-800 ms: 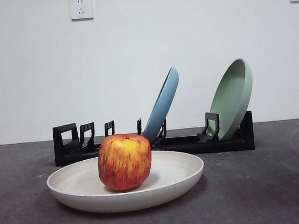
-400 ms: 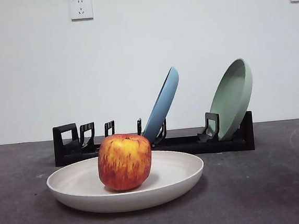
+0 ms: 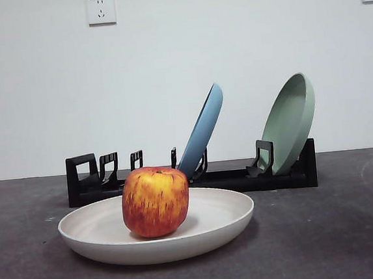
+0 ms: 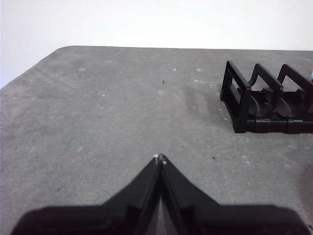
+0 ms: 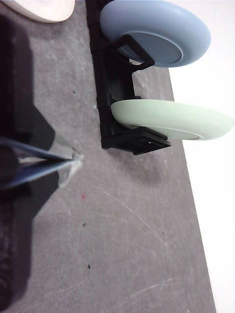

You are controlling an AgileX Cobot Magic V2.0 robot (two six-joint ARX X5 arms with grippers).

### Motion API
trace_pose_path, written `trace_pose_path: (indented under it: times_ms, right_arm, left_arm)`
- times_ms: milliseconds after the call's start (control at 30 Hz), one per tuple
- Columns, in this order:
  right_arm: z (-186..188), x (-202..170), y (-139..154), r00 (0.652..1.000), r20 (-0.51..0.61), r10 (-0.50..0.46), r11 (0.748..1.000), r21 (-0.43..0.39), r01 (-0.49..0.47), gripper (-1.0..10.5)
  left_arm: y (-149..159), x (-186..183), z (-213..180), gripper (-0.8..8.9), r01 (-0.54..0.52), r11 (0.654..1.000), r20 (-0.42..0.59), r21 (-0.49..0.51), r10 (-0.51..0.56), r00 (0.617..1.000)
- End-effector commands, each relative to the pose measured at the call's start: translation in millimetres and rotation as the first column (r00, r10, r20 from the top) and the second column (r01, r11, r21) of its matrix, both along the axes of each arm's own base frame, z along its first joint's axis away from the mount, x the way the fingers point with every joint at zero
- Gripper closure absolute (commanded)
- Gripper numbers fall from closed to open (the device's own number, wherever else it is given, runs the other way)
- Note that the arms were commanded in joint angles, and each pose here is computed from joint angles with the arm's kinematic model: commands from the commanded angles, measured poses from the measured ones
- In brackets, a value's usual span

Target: Take the yellow plate from the plate rack,put the plate on the table,take the apple from the table,put the apple in the plate

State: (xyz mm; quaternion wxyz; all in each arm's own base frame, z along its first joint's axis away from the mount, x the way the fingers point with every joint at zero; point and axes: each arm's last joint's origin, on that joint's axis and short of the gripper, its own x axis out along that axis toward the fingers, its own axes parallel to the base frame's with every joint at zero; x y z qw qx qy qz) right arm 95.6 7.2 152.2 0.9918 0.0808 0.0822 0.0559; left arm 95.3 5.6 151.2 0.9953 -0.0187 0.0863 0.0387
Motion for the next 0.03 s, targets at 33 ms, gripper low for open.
trace_pose_path:
  times_ms: [33]
  right_arm:
    - [-4.1,0.0,0.1,1.000,-0.021,-0.001,1.000,0.004,0.001,9.5]
  left_arm:
    - [0.3,0.5,-4.2,8.15,-0.001,1.000,-0.007,-0.003,0.001,1.000]
